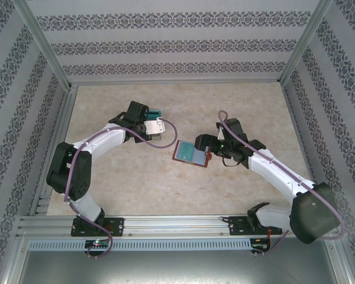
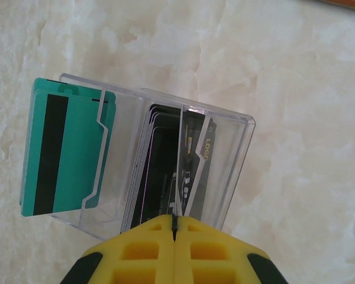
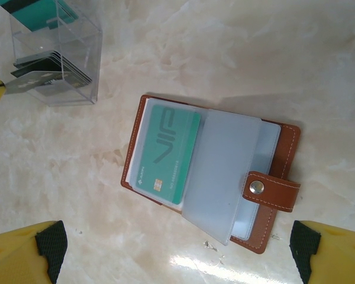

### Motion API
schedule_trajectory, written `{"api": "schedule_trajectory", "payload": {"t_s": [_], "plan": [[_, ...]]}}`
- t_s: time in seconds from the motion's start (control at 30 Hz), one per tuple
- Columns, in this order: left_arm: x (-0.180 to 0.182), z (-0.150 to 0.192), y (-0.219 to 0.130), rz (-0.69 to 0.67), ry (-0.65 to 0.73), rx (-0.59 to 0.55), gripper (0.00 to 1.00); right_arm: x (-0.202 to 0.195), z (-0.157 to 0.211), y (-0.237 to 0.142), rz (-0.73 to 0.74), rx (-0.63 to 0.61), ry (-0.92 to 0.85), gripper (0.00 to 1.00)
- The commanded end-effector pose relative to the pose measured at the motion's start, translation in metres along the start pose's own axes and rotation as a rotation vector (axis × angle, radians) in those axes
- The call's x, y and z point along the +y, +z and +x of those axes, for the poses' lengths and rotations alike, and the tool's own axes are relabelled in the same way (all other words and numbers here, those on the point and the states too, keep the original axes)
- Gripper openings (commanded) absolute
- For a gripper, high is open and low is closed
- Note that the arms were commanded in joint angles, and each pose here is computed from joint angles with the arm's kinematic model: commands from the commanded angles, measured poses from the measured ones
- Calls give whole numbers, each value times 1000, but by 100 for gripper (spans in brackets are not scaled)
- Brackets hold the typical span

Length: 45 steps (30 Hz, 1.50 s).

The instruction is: Take the credit cards out of the card holder

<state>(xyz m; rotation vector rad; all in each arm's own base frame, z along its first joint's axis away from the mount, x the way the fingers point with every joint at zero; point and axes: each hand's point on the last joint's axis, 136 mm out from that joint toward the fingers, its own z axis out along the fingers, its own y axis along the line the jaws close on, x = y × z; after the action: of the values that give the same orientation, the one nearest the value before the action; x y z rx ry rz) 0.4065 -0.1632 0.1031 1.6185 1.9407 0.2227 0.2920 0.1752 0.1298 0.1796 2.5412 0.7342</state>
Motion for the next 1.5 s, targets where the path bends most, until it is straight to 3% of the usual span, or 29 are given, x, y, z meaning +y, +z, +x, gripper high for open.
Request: {"api": "schedule_trajectory", "payload": {"t_s": [0.0,0.2,0.5,1.3,1.47], "plan": [[12,7,8,-19,-13,17,5,-4,-3,1,15,-4,16,98],[20,11,12,-31,-26,31,8,-5,-3,2,19,-4,17,98],[27,1,-1,-17,-29,11,0,-6,-4,5,22,2,24,98],[40,13,8,-33,-1,48,0,-8,0,10,21,18,37,98],[47,11,3,-49,7,46,6,-9,0,13,25,23,38,98]]}}
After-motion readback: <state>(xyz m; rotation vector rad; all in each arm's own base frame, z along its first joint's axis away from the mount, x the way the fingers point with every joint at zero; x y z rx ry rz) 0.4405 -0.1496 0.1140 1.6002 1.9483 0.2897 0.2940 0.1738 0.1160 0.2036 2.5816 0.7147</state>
